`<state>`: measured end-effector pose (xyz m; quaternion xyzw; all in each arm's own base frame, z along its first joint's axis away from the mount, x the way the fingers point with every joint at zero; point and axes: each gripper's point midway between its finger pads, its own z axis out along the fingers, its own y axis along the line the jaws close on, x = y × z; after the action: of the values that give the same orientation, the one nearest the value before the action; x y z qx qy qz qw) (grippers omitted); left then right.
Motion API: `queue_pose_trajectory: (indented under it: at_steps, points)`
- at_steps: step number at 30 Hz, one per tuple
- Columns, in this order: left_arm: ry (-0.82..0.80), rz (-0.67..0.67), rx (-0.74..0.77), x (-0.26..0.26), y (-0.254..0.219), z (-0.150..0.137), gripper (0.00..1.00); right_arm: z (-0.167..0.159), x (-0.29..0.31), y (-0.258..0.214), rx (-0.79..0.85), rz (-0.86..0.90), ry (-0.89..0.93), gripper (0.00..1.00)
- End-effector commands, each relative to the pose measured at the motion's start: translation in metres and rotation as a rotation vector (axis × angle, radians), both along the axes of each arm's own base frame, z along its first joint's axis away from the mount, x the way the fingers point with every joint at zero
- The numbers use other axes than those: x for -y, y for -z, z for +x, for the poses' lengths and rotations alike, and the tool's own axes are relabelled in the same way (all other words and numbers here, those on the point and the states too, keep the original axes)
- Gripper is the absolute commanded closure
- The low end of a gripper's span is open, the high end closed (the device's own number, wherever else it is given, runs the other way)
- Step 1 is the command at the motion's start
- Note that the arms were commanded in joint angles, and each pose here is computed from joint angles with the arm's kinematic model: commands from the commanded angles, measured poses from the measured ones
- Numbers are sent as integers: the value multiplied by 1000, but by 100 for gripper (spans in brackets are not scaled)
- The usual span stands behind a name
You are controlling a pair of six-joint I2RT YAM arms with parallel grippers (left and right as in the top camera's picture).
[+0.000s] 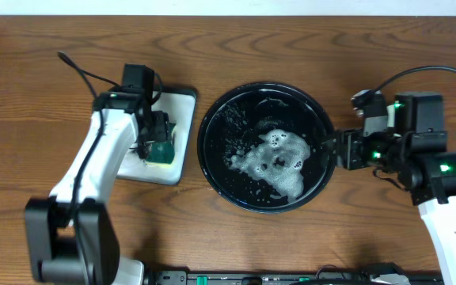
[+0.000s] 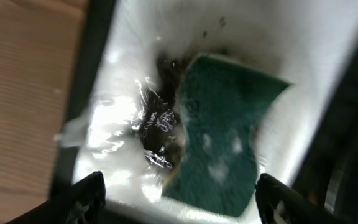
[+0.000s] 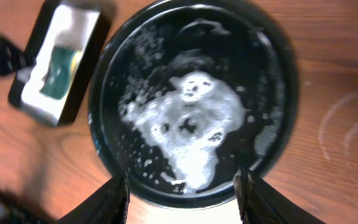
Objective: Clean dirty plates on tray and stack at the side
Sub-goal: 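Release the sponge into the sponge tray with the left gripper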
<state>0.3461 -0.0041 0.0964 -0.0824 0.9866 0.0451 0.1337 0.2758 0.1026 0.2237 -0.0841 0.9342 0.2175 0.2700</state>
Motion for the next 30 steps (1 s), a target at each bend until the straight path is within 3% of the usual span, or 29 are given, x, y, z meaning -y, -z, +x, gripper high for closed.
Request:
queue_pose_trajectory:
  at_steps: [1, 4, 9, 10, 11, 12, 18, 30]
  points:
    - [14, -39, 164, 5, -63, 8, 21, -8, -18, -8, 52, -21, -104, 46]
    - [25, -70, 222, 9, -94, -11, 21, -22, -39, -19, 119, -31, -219, 45]
    - [30, -81, 258, 7, -128, -56, 21, -45, -66, -44, 246, -18, -347, 36]
    - [30, -82, 263, 6, -134, -66, 21, -48, -70, -50, 272, -11, -363, 31]
    - [30, -82, 265, 6, -137, -75, 21, -51, -73, -56, 296, -3, -375, 19]
    - [30, -82, 267, 5, -141, -82, 21, -53, -75, -61, 322, 5, -383, 1]
    - [32, -85, 321, 3, -158, -104, 20, -54, -75, -68, 353, 15, -385, 1]
    - [32, -85, 319, 3, -157, -103, 20, -73, -67, -43, 210, -20, -391, 1]
